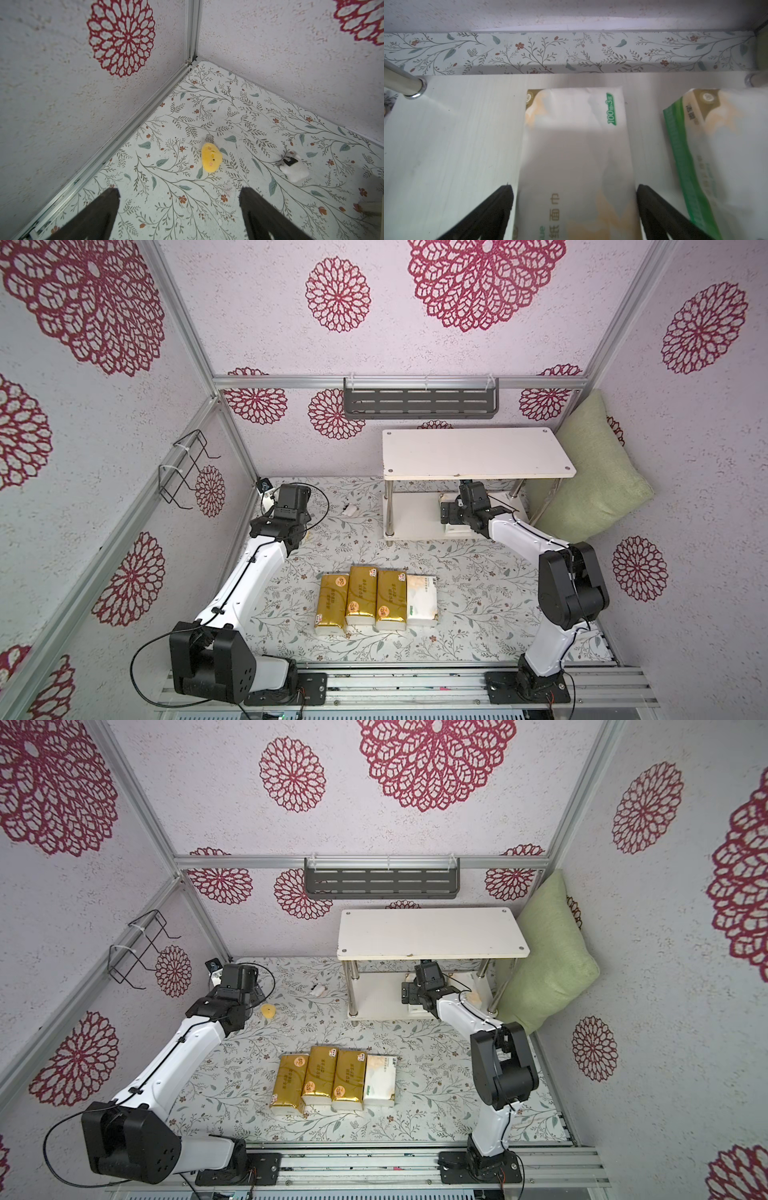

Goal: Place the tissue boxes on the shelf by color
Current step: Place a box of tissues on the shelf, then move the box of tissues to the center of the board.

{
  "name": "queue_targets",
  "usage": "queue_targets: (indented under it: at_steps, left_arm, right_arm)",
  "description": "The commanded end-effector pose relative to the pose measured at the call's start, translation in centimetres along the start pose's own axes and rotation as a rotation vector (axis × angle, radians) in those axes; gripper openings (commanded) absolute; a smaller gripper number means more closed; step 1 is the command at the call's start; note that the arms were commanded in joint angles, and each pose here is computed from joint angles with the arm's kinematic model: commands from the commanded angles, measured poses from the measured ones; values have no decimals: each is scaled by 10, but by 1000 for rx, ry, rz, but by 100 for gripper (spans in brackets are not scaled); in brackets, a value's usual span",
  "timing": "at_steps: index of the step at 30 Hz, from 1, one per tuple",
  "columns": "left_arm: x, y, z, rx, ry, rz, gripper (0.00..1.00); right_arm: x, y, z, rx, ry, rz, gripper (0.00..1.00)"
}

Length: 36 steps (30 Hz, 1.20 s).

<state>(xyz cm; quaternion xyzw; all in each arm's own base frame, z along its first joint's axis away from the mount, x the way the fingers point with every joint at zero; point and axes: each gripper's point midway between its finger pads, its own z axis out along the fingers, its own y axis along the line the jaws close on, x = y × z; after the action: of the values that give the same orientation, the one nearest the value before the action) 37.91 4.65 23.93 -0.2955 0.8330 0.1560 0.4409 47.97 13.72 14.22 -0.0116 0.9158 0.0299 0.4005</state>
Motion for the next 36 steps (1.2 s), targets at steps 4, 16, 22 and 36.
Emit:
queue_targets:
  at_steps: [4,16,22,36]
  left_arm:
    - [-1,0,-6,10,-2,-4,97]
    - [-2,-8,-5,23,-2,-1,97]
    - [-3,-12,-4,27,-1,-1,97]
    - [1,-15,0,23,3,7,97]
  right_arm:
    - [-42,-6,-37,7,-109,36,99]
    - [-45,-12,-63,12,-144,58,99]
    - [-30,-16,-79,-3,-147,88,99]
    - [19,1,-113,-73,-124,123,99]
